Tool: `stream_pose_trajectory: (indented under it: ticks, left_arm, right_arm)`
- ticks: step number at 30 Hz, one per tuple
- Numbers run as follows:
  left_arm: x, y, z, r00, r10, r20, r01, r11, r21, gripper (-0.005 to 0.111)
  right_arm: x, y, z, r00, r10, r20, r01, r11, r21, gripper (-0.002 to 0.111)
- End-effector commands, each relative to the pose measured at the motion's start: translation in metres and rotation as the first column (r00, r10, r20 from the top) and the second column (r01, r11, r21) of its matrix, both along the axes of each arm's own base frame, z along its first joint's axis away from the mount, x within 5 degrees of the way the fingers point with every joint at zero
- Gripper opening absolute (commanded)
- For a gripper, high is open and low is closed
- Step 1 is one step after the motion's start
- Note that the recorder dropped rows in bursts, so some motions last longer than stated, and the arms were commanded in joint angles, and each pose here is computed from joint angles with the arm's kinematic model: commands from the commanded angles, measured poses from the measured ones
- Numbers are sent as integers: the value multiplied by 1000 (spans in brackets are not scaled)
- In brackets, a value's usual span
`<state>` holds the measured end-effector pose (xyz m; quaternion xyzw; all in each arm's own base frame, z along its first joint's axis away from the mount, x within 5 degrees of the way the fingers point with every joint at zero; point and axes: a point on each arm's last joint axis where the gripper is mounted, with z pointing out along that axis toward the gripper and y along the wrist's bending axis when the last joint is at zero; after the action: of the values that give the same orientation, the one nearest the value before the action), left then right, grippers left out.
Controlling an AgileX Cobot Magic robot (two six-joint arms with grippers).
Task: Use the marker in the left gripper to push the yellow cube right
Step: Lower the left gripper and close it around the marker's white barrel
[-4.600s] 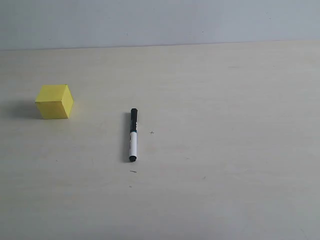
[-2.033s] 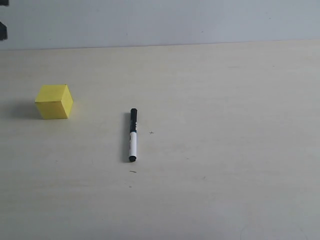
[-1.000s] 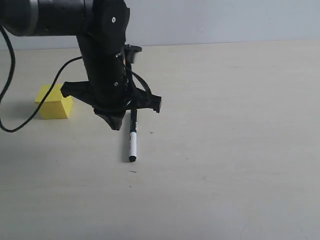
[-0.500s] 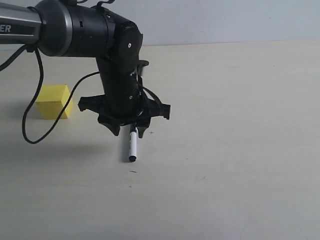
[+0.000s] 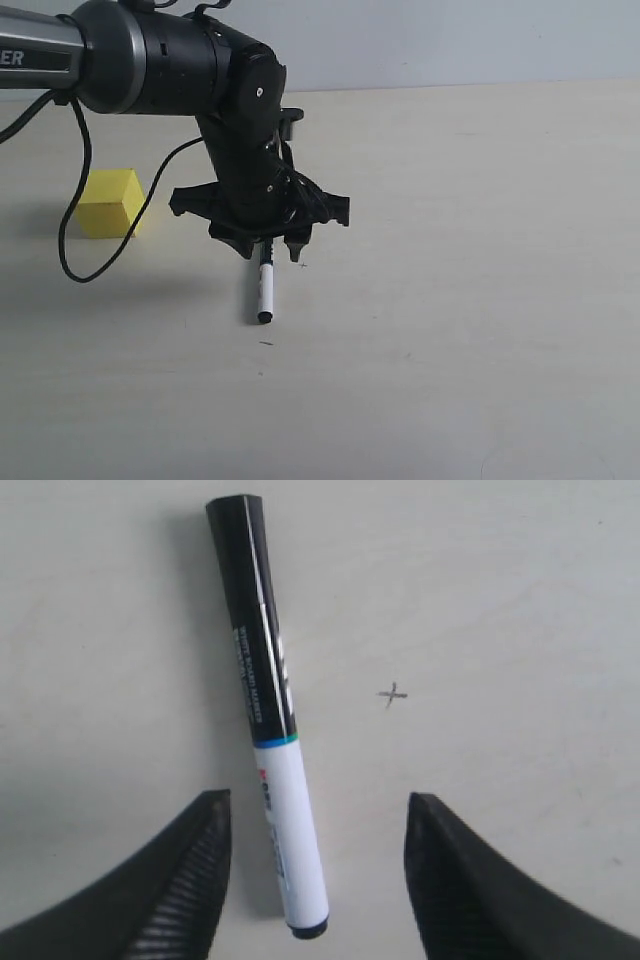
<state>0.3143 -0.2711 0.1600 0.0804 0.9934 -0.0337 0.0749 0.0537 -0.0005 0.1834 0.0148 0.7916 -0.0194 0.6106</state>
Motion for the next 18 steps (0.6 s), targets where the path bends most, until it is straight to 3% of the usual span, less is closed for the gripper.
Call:
stream_pose_trajectory:
  ticks: [1,12,18]
  left_arm:
    - [1,-2,3,1000,-10,19,10,1000,-1,52]
    - [3,-1,-28,999,-17,-32,19,998,60,52]
    - [4,-1,-32,999,-18,-35,20,998,64,52]
  right_arm:
    - [0,-1,-1,1000,-8,8,8,1000,-2,0]
    - [0,-1,-1,1000,-8,8,8,1000,-2,0]
    - [0,-1,-1,1000,-8,8,8,1000,-2,0]
